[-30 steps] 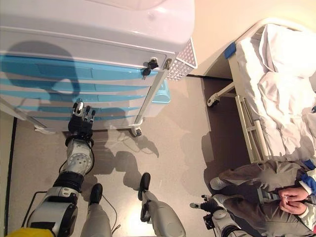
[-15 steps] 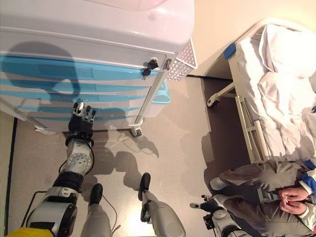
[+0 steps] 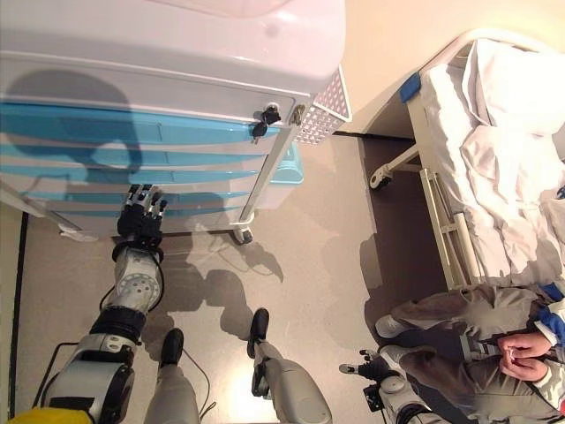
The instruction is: Open the drawer and pick up the medicine
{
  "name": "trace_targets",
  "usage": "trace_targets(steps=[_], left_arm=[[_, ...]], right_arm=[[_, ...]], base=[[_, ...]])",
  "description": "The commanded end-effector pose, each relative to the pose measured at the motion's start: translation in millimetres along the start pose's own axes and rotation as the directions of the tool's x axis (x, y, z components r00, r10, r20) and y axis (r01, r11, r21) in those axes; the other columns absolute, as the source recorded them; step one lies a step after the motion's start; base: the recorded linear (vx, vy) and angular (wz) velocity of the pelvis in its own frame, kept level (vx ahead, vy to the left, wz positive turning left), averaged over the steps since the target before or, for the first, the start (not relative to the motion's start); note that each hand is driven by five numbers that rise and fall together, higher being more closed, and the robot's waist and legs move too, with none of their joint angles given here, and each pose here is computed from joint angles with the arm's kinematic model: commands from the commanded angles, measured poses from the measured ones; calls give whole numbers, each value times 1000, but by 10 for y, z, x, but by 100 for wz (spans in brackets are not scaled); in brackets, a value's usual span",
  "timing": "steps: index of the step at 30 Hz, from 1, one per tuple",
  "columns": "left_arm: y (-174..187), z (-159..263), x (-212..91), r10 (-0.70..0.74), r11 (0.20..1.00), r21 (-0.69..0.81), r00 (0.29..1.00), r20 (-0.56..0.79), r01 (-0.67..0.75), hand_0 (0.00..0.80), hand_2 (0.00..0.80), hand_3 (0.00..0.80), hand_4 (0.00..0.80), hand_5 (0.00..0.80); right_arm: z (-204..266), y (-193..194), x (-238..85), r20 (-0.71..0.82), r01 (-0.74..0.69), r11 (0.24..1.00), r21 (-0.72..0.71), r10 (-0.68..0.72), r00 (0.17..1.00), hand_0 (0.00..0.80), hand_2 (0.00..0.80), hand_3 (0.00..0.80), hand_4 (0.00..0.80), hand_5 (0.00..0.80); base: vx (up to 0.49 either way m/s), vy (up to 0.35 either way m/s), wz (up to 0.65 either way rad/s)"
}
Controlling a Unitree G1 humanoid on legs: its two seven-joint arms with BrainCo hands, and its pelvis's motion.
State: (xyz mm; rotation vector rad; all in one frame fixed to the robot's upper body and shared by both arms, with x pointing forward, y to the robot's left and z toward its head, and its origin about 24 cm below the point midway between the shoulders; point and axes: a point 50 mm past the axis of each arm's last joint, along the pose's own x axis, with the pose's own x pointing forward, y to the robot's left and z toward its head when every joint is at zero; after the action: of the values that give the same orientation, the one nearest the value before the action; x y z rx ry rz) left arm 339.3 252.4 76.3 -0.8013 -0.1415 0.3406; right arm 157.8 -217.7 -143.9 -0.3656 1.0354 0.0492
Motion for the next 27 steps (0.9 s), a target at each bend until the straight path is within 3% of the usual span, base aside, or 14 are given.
trace_targets(steps=[1,27], left_arm=[[-1517,685,21,-571,814,58,777,266,578,800,800,800,800,800],[-1511,646,3,-577,811,64,777,252,581,800,800,800,800,800]], right_arm=[[80,-66,4,41,13,999,-53,-11,999,0,0,0,0,0],[59,-86,1,34,20,999,-43,-19,999,0,0,0,0,0]], base=[[1,1,-4],[0,0,0]])
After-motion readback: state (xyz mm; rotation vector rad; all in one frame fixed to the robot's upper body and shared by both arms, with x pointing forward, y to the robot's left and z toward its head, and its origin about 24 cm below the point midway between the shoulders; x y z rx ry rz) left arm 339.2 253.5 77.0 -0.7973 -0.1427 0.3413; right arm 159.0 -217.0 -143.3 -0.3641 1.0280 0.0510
